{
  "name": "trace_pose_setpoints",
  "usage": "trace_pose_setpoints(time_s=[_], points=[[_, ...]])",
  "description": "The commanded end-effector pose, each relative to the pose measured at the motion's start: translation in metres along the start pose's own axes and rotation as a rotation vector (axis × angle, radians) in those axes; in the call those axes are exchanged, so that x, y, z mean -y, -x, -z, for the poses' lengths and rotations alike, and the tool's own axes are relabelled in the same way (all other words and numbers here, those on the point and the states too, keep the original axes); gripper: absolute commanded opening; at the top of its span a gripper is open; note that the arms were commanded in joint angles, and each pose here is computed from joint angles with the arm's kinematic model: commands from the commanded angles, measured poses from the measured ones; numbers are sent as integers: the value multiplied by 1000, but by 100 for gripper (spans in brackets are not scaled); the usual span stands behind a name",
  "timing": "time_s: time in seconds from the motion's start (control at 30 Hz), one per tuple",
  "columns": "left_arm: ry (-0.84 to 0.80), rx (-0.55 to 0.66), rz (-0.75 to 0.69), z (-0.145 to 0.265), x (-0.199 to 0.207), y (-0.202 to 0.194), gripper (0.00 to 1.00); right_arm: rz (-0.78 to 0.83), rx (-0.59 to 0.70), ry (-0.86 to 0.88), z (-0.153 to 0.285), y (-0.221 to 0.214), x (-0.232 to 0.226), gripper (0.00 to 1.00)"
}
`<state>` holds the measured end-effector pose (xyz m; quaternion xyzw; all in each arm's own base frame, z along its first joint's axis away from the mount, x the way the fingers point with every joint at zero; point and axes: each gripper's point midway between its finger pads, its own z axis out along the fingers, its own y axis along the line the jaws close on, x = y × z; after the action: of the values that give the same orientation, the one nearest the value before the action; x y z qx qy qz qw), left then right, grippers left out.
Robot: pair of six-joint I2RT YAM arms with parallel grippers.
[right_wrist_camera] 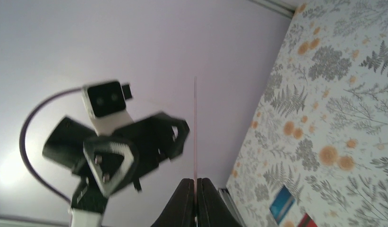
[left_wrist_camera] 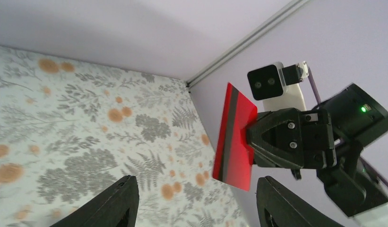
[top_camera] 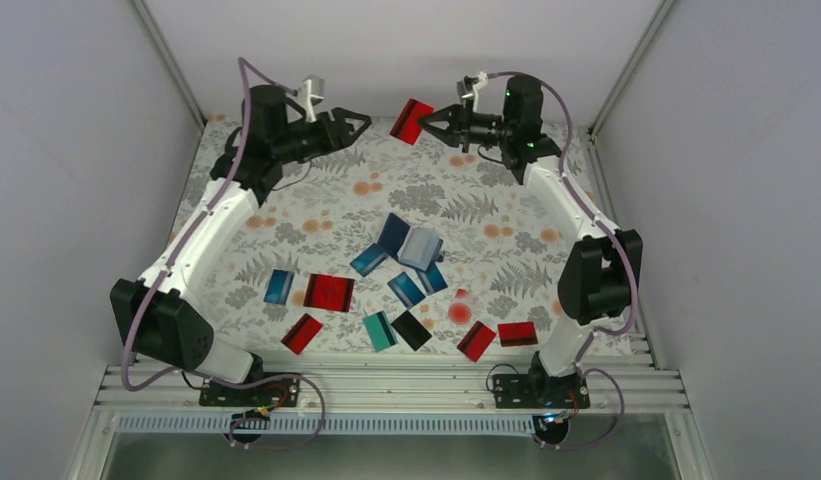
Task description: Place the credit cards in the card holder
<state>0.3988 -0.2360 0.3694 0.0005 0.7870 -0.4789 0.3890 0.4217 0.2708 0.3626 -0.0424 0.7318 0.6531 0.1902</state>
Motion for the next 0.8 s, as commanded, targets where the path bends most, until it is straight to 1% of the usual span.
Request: trace_pose_setpoints(time_s=[0.0, 0.17, 0.27, 0.47, 0.67, 0.77], points=[[-90, -128, -137, 19, -14, -12, 63, 86, -181, 31, 1, -36, 27, 4], [-257, -261, -161, 17, -10, -33, 61, 139, -267, 79, 5, -57, 31, 4], [-334, -303, -165, 16, -5, -42, 60, 155, -294, 98, 6, -64, 31, 4], [-378, -378, -141, 8, -10, -57, 59, 168, -330, 130, 3, -76, 29, 4], [-426, -440, -142, -5, 0, -74, 54, 181, -359, 147, -4, -86, 23, 4], [-423, -456, -137, -10, 0, -79, 50, 180, -361, 146, -4, -88, 23, 4]])
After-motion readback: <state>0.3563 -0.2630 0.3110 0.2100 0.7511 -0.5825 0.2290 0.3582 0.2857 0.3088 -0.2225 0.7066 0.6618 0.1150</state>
